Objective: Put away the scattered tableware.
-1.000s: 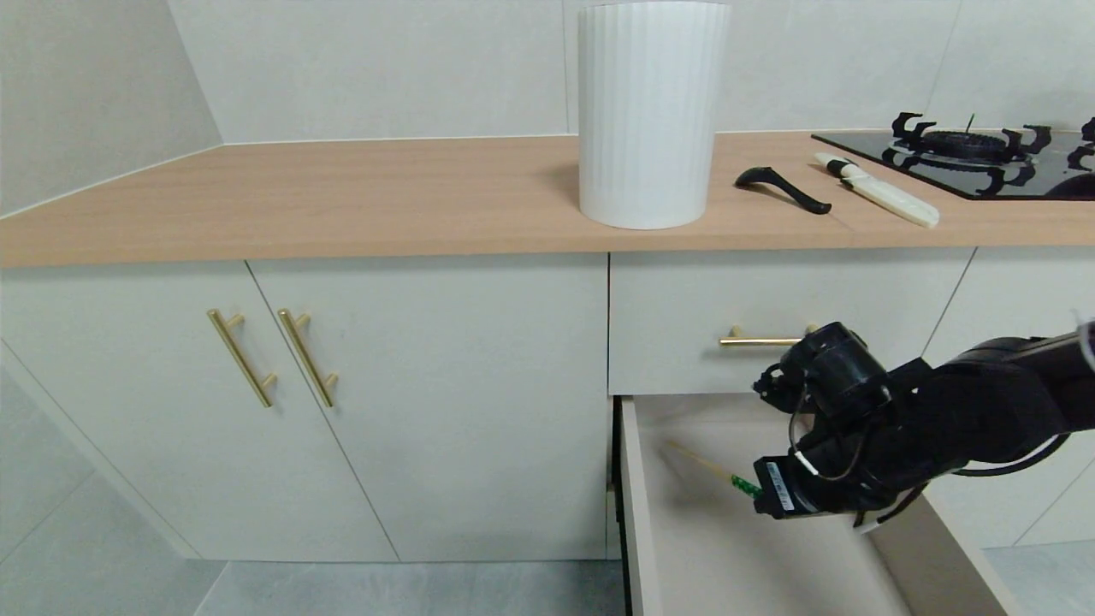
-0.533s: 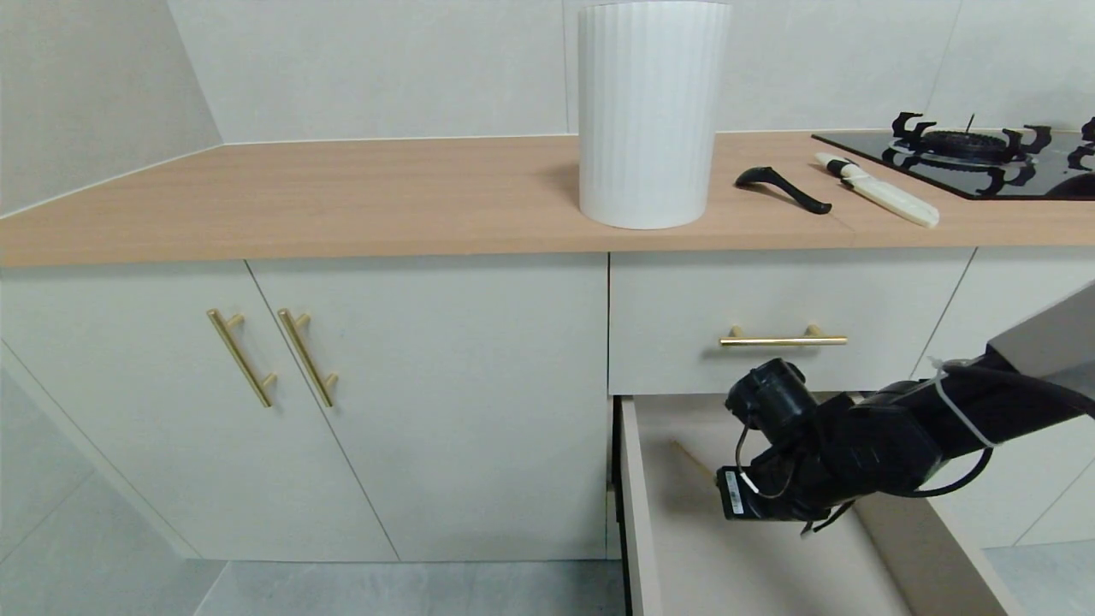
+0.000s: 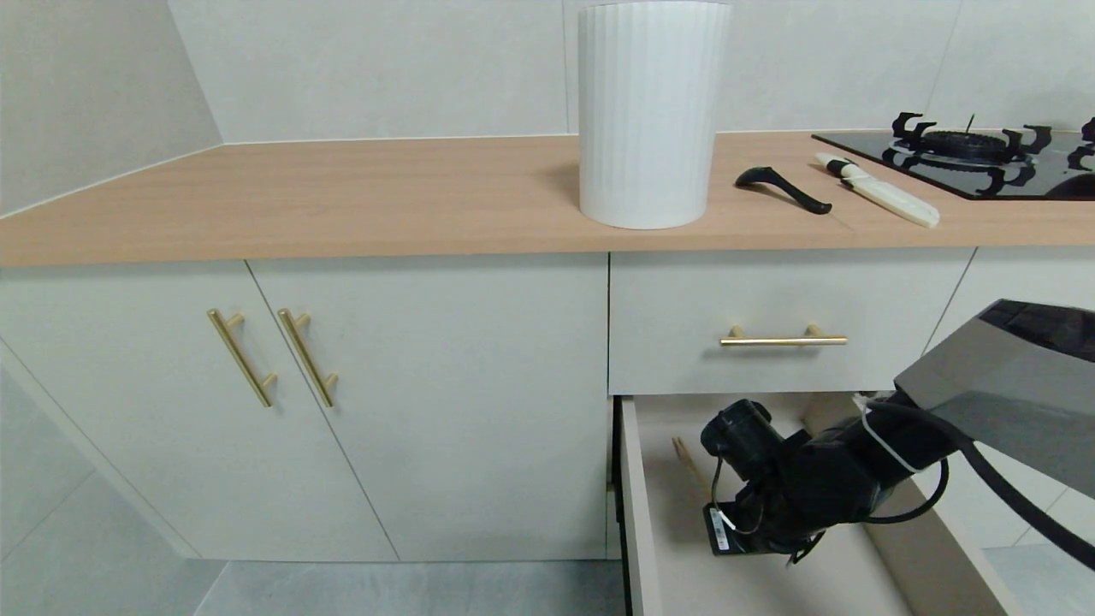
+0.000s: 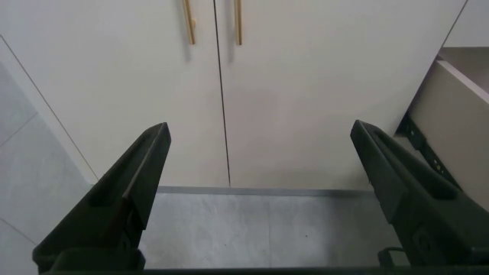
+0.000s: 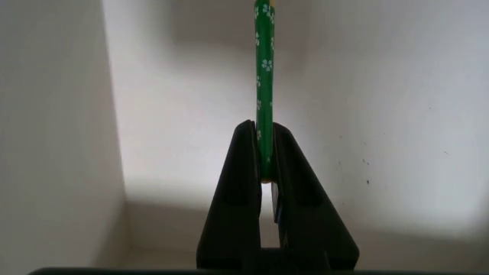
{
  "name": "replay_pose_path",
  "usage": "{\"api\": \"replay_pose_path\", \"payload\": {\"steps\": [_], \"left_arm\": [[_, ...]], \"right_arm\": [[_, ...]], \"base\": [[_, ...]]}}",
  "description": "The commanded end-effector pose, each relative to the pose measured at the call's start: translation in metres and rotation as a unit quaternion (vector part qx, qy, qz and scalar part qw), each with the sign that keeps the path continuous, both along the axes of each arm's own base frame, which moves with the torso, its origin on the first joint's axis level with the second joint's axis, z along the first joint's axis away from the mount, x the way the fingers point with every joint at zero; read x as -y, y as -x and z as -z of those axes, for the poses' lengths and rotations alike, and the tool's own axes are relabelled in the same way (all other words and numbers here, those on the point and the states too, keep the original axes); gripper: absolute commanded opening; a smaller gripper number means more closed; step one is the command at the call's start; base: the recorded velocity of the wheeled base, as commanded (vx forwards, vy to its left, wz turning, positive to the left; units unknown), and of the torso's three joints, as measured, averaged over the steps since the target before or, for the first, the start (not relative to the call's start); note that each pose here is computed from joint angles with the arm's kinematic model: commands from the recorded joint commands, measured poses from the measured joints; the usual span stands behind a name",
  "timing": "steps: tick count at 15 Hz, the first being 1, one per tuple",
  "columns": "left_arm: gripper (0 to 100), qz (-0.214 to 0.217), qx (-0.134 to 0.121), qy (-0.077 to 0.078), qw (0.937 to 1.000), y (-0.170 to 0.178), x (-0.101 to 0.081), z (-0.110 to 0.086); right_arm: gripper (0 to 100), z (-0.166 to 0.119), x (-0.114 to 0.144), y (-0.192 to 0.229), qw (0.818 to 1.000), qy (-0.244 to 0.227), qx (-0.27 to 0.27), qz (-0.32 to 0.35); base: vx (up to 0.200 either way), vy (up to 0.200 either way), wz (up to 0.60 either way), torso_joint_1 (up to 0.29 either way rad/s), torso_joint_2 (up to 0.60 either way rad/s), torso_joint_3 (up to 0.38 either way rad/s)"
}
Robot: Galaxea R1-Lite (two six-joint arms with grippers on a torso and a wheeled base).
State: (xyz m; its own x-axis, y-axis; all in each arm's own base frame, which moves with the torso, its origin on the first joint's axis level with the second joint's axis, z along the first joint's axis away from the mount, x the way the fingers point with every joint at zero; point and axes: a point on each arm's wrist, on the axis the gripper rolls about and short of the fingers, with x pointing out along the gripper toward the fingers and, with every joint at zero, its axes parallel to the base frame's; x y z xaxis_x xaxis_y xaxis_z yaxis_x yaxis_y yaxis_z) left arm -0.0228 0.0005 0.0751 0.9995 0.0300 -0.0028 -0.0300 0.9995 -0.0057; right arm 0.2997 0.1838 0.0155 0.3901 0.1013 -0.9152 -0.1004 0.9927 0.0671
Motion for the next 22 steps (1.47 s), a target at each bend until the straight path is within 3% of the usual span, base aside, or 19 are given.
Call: {"api": "replay_pose_path", "payload": {"steps": [1,6,13,14,20,22], "left_arm": [[100,0.000,0.000,0.000,1.0000,0.000,0.000,0.000],[100,0.000,0.000,0.000,1.0000,0.000,0.000,0.000],[100,0.000,0.000,0.000,1.0000,0.000,0.000,0.000],[100,0.000,0.001,0.000,1.0000,0.000,0.000,0.000],[100,0.000,0.000,0.000,1.0000,0.000,0.000,0.000],[100,0.000,0.000,0.000,1.0000,0.000,0.000,0.000]], "right_arm": [[0,0.015,-0.001,-0.001,1.000,0.007,-0.011,0.000],[0,0.033,-0.002,-0.005,0.999,0.029,-0.007,0.013],[0,0.035,-0.001,-0.005,0.999,0.035,-0.006,0.015],[100,0.035,-0.001,-0.005,0.999,0.035,-0.006,0.015],[100,0.032,-0.001,-0.004,0.999,0.034,-0.004,0.015],[100,0.013,0.000,-0.002,0.999,0.024,0.014,0.016]], "base": [[0.000,0.000,0.00,0.000,0.00,0.000],[0.000,0.000,0.00,0.000,0.00,0.000],[0.000,0.000,0.00,0.000,0.00,0.000],[0.000,0.000,0.00,0.000,0.00,0.000],[0.000,0.000,0.00,0.000,0.00,0.000],[0.000,0.000,0.00,0.000,0.00,0.000]]}}
